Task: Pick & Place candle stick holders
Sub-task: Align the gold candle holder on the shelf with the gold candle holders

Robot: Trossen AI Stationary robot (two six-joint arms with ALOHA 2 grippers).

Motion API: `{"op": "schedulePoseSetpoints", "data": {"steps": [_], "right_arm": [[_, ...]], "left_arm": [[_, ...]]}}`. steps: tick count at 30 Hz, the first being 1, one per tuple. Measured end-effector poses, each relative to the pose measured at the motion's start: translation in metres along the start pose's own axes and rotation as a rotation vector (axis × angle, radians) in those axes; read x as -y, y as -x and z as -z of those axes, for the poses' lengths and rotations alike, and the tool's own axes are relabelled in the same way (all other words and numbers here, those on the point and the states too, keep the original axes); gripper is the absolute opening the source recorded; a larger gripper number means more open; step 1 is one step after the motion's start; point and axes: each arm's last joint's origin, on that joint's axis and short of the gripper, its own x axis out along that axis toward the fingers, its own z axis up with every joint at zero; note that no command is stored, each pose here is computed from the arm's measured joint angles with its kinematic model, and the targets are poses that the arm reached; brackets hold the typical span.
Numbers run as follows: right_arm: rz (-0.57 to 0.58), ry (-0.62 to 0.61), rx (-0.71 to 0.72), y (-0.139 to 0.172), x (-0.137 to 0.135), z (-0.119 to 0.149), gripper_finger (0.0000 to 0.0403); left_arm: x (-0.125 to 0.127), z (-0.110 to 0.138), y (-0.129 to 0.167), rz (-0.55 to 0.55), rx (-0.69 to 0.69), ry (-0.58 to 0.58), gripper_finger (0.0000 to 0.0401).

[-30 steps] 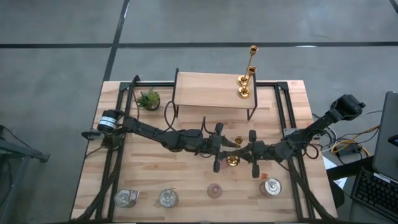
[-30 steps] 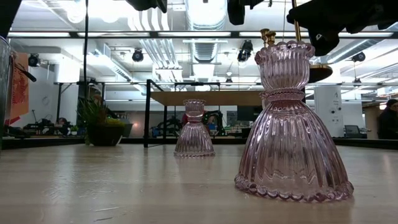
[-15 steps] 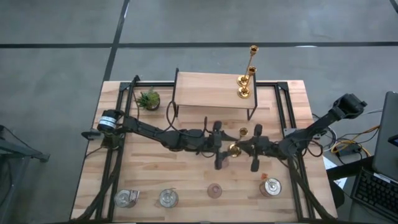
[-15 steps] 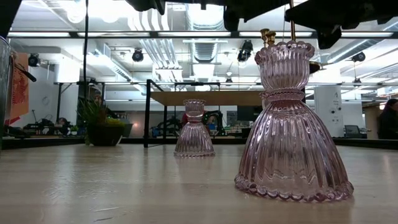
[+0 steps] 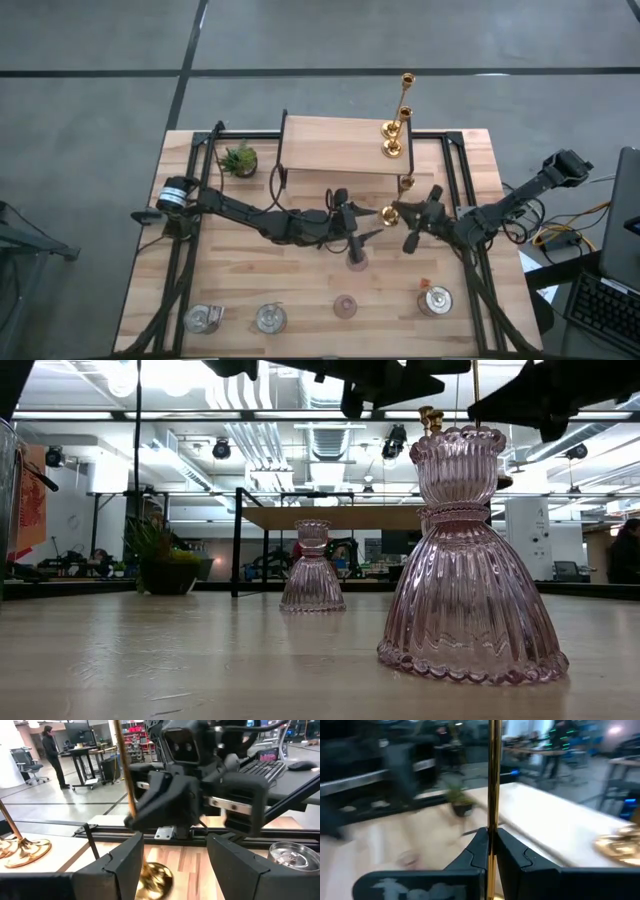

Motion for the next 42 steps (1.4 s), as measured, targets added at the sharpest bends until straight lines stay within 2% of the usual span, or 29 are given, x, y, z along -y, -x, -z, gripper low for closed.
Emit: {"op": "schedulePoseSetpoints", "data": {"steps": [10, 15, 26, 42], "right_arm": [[0.21, -0.036, 0.041, -0.019, 0.028, -0.011, 0.0013], [0.235, -0.081, 0.063, -0.029, 0.044, -0.018, 0.0013], [0.266, -0.077, 0.056, -0.052, 0.076, -0.02, 0.0013], [0.338, -0.034, 0.02, -0.066, 0.091, -0.015, 0.0013]], "left_arm": [[0.0, -0.001, 0.0, -0.002, 0.01, 0.004, 0.0222], [0.0, -0.001, 0.0, -0.003, 0.01, 0.004, 0.0222], [0.0, -0.001, 0.0, -0.003, 0.009, 0.004, 0.0223], [0.0, -0.001, 0.0, -0.003, 0.009, 0.004, 0.0223]]}}
